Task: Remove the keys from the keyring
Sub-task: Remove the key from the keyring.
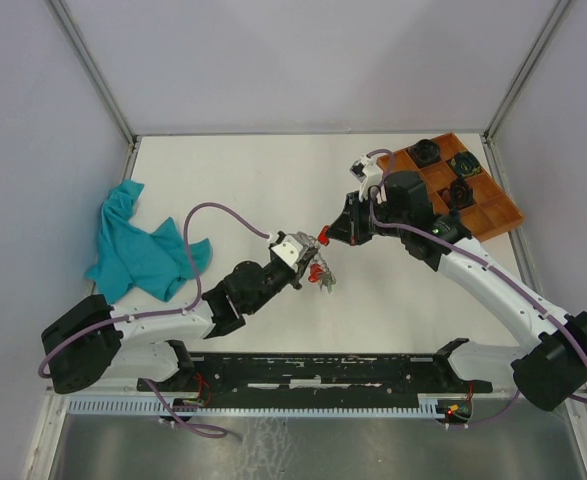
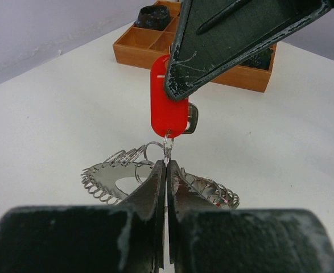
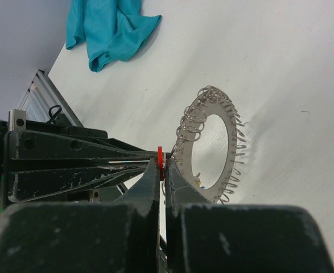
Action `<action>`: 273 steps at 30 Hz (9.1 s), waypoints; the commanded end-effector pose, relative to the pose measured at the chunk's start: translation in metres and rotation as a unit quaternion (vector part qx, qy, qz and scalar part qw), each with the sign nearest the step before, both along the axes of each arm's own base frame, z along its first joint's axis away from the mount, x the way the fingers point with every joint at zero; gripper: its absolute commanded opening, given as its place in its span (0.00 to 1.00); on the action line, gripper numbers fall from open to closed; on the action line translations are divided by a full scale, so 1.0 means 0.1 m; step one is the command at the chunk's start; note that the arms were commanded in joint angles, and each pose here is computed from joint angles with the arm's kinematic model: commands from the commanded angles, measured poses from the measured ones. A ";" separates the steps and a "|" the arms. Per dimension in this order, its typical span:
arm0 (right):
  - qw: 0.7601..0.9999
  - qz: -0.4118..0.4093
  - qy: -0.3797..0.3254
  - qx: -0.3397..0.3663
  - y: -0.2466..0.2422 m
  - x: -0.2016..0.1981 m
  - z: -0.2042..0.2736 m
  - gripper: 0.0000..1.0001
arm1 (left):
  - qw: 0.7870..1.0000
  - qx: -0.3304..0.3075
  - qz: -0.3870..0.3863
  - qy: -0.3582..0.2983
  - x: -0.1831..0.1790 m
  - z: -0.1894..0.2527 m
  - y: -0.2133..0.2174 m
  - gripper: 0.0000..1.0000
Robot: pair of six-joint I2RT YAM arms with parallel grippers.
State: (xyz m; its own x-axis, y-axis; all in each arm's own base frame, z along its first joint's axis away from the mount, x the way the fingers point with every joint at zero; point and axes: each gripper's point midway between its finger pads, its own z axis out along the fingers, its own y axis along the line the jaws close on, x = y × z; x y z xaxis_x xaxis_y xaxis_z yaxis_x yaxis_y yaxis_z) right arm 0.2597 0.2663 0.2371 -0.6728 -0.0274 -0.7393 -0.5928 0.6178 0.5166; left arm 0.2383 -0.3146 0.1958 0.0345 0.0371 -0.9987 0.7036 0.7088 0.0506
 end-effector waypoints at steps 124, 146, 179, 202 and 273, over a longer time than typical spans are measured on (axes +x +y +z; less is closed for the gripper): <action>0.765 0.499 -0.310 -0.265 -0.16 -0.88 -0.02 0.01 | 0.971 -0.062 -0.211 -0.096 -0.89 0.70 0.25 0.49; 0.753 0.515 -0.264 -0.314 -0.23 -0.88 -0.06 0.01 | 0.959 -0.122 -0.232 -0.109 -0.77 0.69 -0.25 0.37; 0.758 0.515 -0.266 -0.300 -0.19 -0.91 -0.05 0.01 | 0.948 -0.123 -0.283 -0.079 -0.86 0.52 -0.48 0.31; 0.768 0.512 -0.265 -0.280 -0.19 -0.95 0.01 0.01 | 0.957 -0.068 -0.275 -0.060 -0.79 0.30 -0.53 0.21; 0.902 0.399 -0.160 0.041 -0.02 -0.92 0.33 0.00 | 0.937 -0.271 -0.192 -0.106 -0.84 1.21 0.12 0.03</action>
State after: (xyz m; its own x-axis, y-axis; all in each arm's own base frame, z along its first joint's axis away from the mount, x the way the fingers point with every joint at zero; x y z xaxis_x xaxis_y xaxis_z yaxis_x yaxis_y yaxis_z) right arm 0.1635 0.2606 0.2644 -0.2186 -0.3529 -0.9098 -0.9563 -0.1080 0.2717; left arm 0.1561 -0.3200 0.2739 0.0842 -0.3960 -0.9144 0.9361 0.3458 -0.0636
